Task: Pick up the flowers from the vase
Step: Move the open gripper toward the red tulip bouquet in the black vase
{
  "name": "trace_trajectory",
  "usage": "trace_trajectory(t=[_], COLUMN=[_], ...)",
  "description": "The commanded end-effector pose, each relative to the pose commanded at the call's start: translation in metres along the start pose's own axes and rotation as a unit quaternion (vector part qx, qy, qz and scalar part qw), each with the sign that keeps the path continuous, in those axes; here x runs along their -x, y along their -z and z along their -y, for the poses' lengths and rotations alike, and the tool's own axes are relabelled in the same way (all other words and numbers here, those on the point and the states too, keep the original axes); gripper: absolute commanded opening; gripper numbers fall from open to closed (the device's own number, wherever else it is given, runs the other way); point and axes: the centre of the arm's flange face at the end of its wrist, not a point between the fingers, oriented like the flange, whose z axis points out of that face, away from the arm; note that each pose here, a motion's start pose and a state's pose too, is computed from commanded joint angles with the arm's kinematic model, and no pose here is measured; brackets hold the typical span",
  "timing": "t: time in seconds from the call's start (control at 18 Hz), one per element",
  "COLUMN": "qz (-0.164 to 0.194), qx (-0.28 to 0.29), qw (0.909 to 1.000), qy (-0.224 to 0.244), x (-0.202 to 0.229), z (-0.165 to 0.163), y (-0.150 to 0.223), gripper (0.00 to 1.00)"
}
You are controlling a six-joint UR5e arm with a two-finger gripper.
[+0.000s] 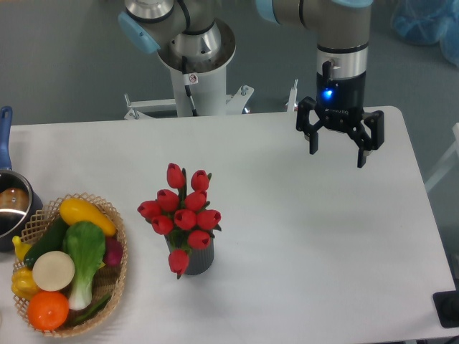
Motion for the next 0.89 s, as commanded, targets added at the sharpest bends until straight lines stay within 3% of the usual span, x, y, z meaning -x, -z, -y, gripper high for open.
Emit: trace_trajectory(t=[0.61,0.89], qz=[-0.014,-0.037], qx=[-0.039,-0.080], qw=[0.9992,0.9930], qy=[0.001,0.079], x=[-0.006,-0.011], z=[0.012,0.018], y=[-0.006,-0.012], gripper=[1.00,1.00])
